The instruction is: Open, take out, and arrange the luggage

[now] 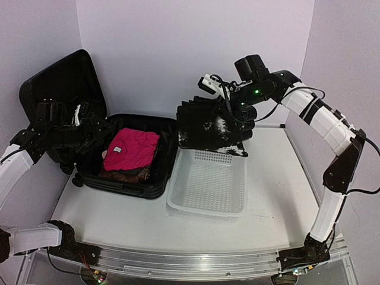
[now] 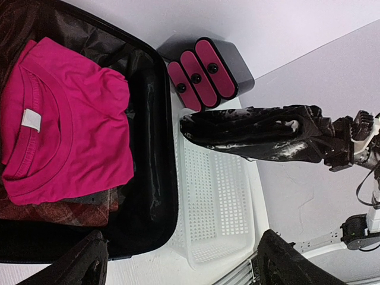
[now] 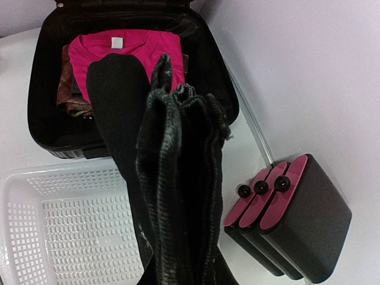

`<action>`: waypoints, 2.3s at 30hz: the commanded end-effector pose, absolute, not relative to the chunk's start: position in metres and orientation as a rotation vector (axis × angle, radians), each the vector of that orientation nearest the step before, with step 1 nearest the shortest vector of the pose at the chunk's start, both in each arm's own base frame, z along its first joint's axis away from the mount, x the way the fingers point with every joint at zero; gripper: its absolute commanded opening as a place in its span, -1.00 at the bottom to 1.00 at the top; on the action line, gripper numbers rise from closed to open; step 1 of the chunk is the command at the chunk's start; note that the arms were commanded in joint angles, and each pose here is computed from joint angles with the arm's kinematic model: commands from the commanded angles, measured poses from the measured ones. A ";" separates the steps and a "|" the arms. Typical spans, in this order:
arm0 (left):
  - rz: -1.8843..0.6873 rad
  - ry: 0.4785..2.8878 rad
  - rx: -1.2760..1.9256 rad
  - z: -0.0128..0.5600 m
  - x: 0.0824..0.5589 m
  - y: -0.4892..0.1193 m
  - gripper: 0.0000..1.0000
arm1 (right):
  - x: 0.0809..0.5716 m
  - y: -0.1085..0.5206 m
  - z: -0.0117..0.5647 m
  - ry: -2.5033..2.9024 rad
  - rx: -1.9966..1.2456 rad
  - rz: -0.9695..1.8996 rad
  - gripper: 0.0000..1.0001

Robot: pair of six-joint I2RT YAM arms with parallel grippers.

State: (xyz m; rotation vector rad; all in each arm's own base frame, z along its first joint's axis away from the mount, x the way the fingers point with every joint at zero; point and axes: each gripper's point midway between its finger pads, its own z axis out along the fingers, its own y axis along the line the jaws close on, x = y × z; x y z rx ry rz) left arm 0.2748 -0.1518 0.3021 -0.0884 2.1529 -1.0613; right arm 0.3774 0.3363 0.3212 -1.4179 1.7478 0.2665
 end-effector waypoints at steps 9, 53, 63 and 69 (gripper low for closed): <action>-1.097 2.109 -0.031 0.311 0.272 -0.161 0.74 | 0.406 0.338 0.422 1.439 -1.333 0.064 -1.00; -0.981 2.468 0.231 0.147 0.216 -0.324 0.42 | 0.292 0.359 0.191 1.754 -1.201 0.584 -1.00; -0.918 2.533 0.220 0.117 0.218 -0.336 -0.25 | 0.277 0.370 0.207 1.697 -1.190 0.713 -1.00; -0.918 2.524 0.214 0.118 0.218 -0.334 -0.46 | 0.258 0.374 0.182 1.722 -1.268 0.769 -1.00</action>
